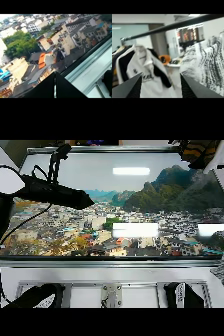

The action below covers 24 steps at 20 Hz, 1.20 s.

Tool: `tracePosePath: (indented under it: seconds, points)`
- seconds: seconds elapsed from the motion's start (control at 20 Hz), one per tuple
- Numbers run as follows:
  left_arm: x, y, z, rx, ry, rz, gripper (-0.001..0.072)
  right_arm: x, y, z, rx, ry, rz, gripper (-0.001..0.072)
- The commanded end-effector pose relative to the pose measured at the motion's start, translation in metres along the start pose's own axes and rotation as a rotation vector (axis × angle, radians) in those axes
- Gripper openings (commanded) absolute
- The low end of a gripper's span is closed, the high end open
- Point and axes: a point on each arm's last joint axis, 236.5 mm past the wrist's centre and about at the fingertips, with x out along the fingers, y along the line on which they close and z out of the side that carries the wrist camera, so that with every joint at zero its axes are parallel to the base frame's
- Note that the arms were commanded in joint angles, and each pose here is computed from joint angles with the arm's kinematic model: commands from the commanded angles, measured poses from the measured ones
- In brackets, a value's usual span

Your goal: Fold the clothes and pants, and hang the long-sleeved shirts on hangers.

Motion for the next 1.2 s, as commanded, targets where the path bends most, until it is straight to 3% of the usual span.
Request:
tracePosePath:
  seconds: [0.0, 0.15, 0.25, 0.35, 0.45, 0.65, 0.9, 0.95, 1.0, 1.05, 1.15]
  points:
    - [0.000, -0.001, -0.007, 0.001, 0.029, -0.004, 0.0013, -0.021, 0.065, -0.064, 0.056, 0.290, 0.213, 0.0514]
    - [-0.001, -0.002, -0.014, 0.002, 0.061, -0.006, 0.0013, -0.068, 0.157, -0.138, 0.013, 0.591, 0.557, 0.0515]
    - [-0.002, -0.001, -0.015, -0.006, 0.021, 0.000, 0.0013, -0.142, 0.253, -0.180, -0.008, 0.766, 0.983, 0.0514]
    - [0.000, 0.005, -0.021, -0.055, -0.034, 0.018, 0.0012, -0.214, 0.305, -0.213, 0.007, 0.962, 1.265, 0.0514]
    - [0.004, 0.010, -0.029, -0.080, -0.075, 0.024, 0.0013, -0.290, 0.329, -0.244, -0.090, 1.122, 1.532, 0.0514]
    - [0.012, 0.017, -0.047, -0.114, -0.084, 0.028, 0.0013, -0.379, 0.360, -0.258, -0.148, 1.240, 1.786, 0.0514]
    - [0.016, 0.020, -0.049, -0.126, -0.072, 0.030, 0.0013, -0.420, 0.367, -0.247, -0.171, 1.241, 1.899, 0.0501]
    - [0.017, 0.021, -0.049, -0.127, -0.070, 0.030, 0.0013, -0.422, 0.367, -0.246, -0.173, 1.240, 1.905, 0.0310]
    - [0.017, 0.021, -0.049, -0.128, -0.069, 0.030, 0.0013, -0.422, 0.367, -0.246, -0.173, 1.240, 1.905, 0.0049]
    - [0.017, 0.021, -0.049, -0.128, -0.069, 0.030, 0.0013, -0.421, 0.367, -0.247, -0.176, 1.243, 1.901, 0.0015]
    - [0.017, 0.021, -0.049, -0.128, -0.070, 0.030, 0.0013, -0.421, 0.367, -0.248, -0.181, 1.242, 1.900, 0.0016]
